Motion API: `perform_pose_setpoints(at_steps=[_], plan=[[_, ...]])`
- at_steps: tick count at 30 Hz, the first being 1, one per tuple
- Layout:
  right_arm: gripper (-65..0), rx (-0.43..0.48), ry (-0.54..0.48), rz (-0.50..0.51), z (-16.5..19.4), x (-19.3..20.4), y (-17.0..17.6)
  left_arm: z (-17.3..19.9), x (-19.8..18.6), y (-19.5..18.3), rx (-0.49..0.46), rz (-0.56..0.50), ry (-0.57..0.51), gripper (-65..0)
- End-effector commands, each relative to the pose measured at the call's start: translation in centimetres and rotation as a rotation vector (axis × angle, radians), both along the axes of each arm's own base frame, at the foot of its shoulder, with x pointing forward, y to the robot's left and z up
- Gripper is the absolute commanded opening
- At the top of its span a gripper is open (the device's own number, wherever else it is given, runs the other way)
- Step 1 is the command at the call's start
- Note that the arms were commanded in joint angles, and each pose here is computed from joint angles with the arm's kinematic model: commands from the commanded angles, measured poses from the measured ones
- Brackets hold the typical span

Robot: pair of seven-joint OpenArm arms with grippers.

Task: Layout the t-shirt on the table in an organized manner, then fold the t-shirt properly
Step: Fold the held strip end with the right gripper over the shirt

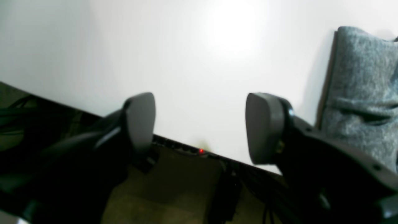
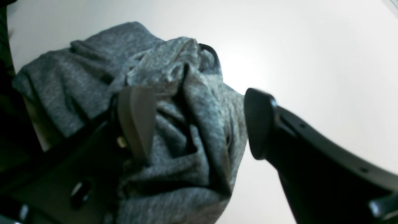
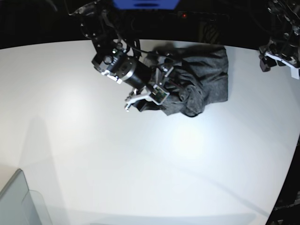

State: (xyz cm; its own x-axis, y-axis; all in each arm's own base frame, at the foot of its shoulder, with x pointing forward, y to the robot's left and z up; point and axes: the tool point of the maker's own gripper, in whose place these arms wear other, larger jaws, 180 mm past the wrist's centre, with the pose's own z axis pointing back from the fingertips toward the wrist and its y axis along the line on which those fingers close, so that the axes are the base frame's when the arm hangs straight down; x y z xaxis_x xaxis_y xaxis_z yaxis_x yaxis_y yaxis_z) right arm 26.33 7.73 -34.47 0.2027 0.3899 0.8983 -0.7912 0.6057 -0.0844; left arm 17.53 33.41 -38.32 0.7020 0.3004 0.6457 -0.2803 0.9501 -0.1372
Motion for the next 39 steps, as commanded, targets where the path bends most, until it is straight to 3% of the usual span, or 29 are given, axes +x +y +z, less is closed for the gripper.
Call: perform_pose_setpoints(at_steps=[1, 14, 17, 22, 31, 39], plan=[[-20.2, 0.052, -0.042, -0.006, 1.7, 0.8, 0.3, 1.1, 0.6, 0.5, 0.019, -0.007, -0.036, -21.3], [-22.1, 0.053, 0.014, 0.006, -0.1, 0.2, 1.1, 1.0, 0.7, 0.3, 0.014, -0.005, -0.038, -21.3], [-34.0, 0.050, 0.003, 0.006, 0.2, 0.6, 1.1, 1.0, 0.7, 0.3, 0.014, -0.005, -0.038, -21.3], [-65.0, 0.054, 0.002, 0.004, 0.3, 0.7, 1.2, 1.0, 0.6, 0.4, 0.015, -0.005, -0.038, -21.3], [-65.0, 0.132, -0.049, 0.076, 4.0, -2.6, 4.0, 1.0, 0.6, 0.4, 0.014, -0.003, -0.039, -21.3], [-65.0, 0.207, -0.046, 0.249, 6.3, -8.4, 9.0, 0.8, 0.5, 0.4, 0.017, -0.003, -0.030, -21.2]])
